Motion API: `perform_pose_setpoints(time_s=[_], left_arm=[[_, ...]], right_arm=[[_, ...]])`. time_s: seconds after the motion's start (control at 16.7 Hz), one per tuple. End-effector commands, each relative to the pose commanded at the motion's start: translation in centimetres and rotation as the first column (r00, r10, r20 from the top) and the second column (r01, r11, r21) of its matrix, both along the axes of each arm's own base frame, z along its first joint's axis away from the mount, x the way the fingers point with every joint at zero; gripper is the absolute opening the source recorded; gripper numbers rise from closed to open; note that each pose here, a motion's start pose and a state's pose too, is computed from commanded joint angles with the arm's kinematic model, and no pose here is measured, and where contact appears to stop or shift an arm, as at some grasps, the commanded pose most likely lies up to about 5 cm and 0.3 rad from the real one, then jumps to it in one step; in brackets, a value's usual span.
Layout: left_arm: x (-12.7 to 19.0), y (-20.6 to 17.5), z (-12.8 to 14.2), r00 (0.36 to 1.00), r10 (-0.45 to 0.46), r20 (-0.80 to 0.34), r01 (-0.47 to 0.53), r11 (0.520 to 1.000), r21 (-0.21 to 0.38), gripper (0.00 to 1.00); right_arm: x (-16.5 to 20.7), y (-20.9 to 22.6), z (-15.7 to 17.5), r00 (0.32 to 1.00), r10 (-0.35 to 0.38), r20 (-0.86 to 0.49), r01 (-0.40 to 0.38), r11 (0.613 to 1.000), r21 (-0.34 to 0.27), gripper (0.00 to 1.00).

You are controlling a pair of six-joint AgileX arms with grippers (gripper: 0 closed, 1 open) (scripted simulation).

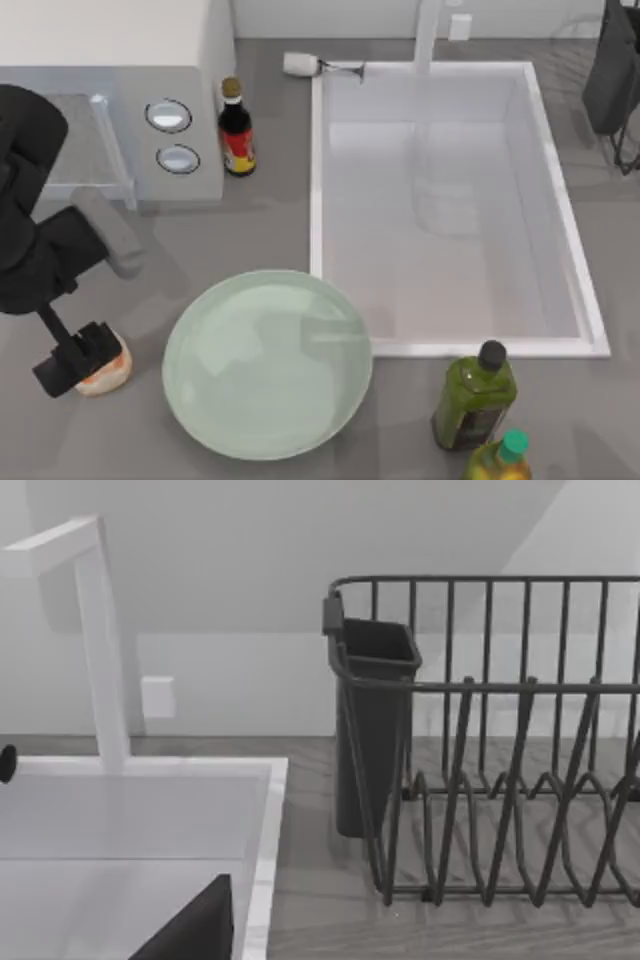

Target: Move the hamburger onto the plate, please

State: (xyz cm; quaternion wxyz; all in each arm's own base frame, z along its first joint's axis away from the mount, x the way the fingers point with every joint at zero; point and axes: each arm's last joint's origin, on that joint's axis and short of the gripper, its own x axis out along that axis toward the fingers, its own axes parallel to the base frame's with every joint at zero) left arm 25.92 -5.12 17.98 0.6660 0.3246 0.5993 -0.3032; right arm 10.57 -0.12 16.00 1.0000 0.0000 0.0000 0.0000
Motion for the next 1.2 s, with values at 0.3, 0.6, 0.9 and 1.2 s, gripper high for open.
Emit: perform_pose_setpoints(time_s=[0.3, 0.6, 0.9, 1.2], left_arm=[[2.3, -1.0, -0.8, 0.992, -0.08, -0.1, 0.082, 0.997, 0.014, 1.0], [2.3, -0.8, -0.9, 0.992, -0.075, -0.098, 0.076, 0.997, 0.014, 1.0], [2.6, -1.0, -4.8, 0.992, -0.079, -0.095, 0.081, 0.997, 0.014, 1.0], [2.3, -1.0, -8.8, 0.992, -0.08, -0.099, 0.082, 0.997, 0.014, 1.0]], right_arm=[[0.0, 0.0, 0.0, 1.0, 0.0, 0.0, 0.0, 1.0, 0.0, 1.0], [0.0, 0.0, 0.0, 1.0, 0.0, 0.0, 0.0, 1.0, 0.0, 1.0], [0.0, 0.0, 0.0, 1.0, 0.0, 0.0, 0.0, 1.0, 0.0, 1.0], [0.0, 0.0, 0.0, 1.0, 0.0, 0.0, 0.0, 1.0, 0.0, 1.0]])
